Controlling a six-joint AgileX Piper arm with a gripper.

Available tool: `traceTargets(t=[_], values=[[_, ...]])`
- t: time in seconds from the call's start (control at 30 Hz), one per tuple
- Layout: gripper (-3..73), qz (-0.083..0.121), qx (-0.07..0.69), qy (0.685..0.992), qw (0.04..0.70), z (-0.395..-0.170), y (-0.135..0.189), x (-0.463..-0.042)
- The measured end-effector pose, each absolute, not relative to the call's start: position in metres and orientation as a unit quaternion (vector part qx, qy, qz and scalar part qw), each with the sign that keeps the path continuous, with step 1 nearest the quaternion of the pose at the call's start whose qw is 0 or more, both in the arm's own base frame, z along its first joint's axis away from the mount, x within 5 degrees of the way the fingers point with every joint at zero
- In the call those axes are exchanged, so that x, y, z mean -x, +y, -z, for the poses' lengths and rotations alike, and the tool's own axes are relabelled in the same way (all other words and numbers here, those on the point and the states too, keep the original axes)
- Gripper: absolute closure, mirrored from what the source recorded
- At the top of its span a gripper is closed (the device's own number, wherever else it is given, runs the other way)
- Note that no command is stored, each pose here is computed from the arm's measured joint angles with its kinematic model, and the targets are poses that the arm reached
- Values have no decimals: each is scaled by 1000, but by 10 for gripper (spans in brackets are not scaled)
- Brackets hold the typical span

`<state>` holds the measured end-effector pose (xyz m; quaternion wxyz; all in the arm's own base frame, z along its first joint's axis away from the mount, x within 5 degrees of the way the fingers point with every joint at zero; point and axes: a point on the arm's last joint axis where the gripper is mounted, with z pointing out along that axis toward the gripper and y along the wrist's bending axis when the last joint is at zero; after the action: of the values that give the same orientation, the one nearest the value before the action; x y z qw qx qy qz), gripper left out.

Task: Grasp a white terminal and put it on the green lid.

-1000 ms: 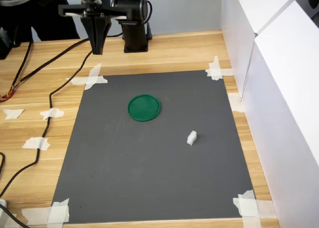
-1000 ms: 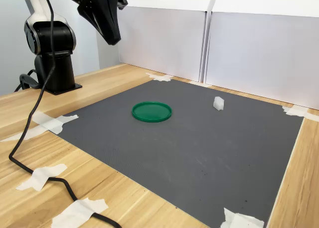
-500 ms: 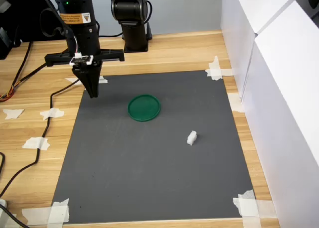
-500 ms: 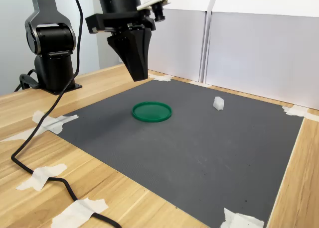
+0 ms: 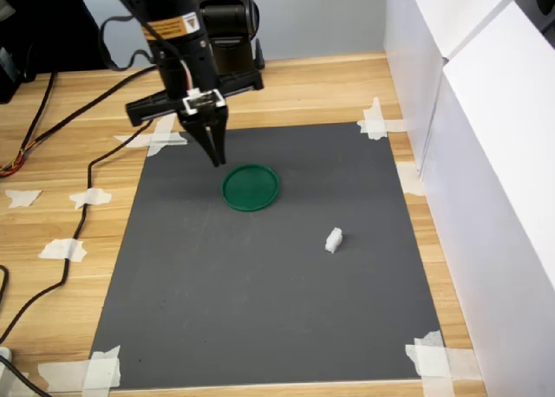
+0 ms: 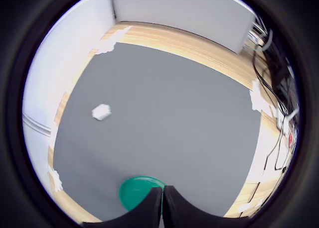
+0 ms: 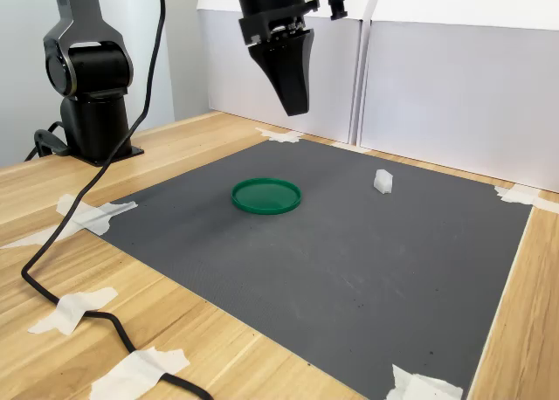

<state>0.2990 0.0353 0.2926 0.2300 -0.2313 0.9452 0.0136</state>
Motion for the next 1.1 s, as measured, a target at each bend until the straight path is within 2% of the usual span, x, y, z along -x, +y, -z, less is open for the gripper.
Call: traceTargets(t=[0.37, 0.6, 0.73, 0.87, 1.1], values=[[711, -54, 300, 929, 210, -286, 108, -285], [708, -55, 298, 931, 205, -276, 116, -293], [664, -51, 303, 930, 201, -271, 118, -301], [541, -47, 315, 926, 200, -268, 121, -309], [153, -46, 316, 926, 202, -264, 124, -318]])
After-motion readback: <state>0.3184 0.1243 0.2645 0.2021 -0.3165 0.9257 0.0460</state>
